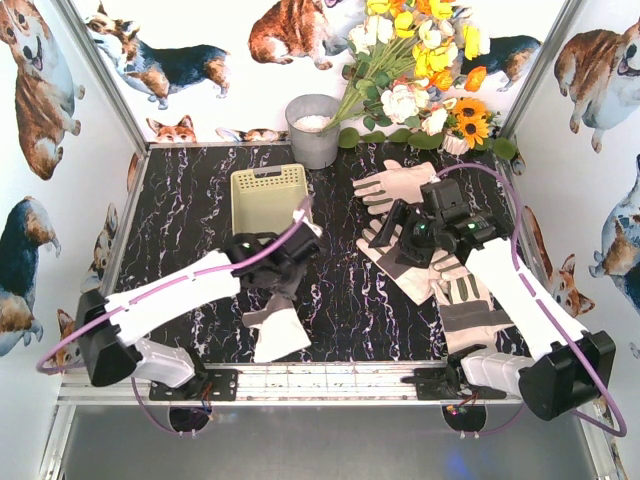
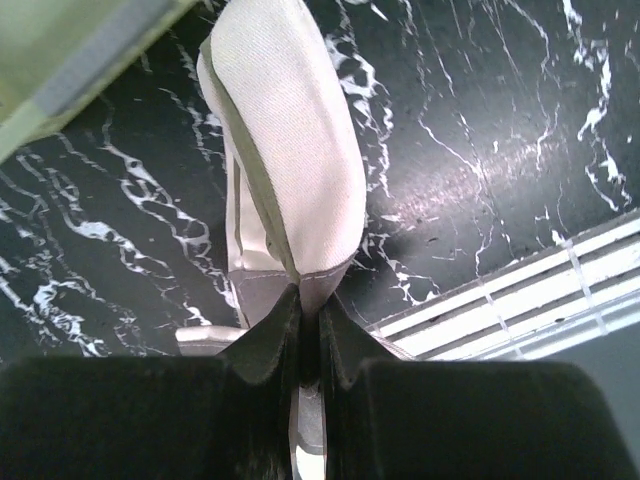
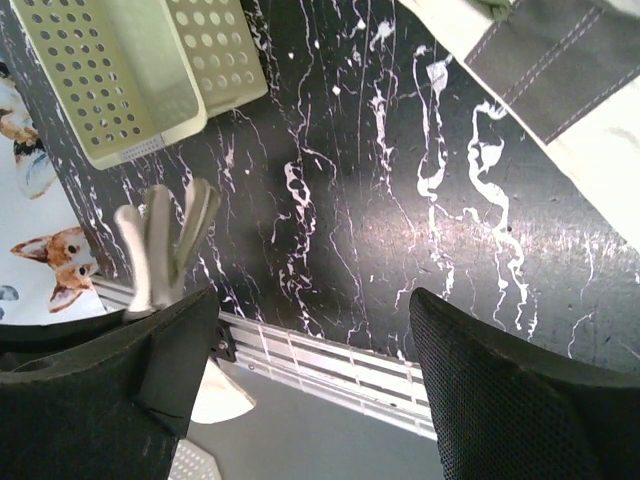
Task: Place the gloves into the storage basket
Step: Place the glove at the corner of the board.
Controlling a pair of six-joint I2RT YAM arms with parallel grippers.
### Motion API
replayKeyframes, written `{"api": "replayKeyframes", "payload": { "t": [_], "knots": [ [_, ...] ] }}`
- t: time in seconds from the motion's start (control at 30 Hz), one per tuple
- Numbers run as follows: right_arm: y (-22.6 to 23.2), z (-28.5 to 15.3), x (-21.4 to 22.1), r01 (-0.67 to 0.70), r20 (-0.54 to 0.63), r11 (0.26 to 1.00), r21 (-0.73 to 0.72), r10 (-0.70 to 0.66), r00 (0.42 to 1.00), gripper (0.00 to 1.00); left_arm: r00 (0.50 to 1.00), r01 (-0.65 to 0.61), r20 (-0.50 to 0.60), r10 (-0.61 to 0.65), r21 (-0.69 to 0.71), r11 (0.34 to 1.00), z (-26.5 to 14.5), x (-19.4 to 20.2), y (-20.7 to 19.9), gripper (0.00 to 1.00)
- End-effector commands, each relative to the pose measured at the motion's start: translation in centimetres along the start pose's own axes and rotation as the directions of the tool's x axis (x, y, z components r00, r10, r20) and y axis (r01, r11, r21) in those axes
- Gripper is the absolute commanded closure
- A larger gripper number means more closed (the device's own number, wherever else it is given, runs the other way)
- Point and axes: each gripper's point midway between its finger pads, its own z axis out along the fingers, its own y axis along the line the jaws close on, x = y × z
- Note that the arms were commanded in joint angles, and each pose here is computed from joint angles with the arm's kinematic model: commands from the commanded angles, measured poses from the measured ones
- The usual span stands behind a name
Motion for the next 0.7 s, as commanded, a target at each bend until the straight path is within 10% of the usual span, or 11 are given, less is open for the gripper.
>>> {"api": "replayKeyframes", "payload": {
  "t": [0.0, 0.17, 0.43, 0.67],
  "knots": [
    [0.8, -0.5, -0.2, -0.019, 0.052, 0.999, -0.037, 0.021, 0.998, 0.21, 0.995, -0.083, -0.049, 0.087, 0.076, 0.994, 1.8, 1.3, -2.4, 1.0],
    [0.2, 0.0, 0.7, -0.02, 0.033, 1.0, -0.021, 0.021, 0.999, 0.21, 0.99, -0.122, -0.065, 0.127, 0.077, 0.99, 5.1, 1.7, -3.5, 1.0],
    [-0.2, 1.4, 3.0, -0.009, -0.053, 1.0, -0.006, 0.009, 0.999, 0.21, 0.99, -0.128, -0.041, 0.134, 0.131, 0.983, 5.5, 0.6, -5.0, 0.39],
    [0.9, 4.4, 6.9, 0.043, -0.191, 0.998, -0.037, -0.049, 0.98, 0.24, 0.997, 0.073, -0.006, -0.073, 0.103, 0.992, 3.0, 2.4, -1.1, 0.38]
  ]
}}
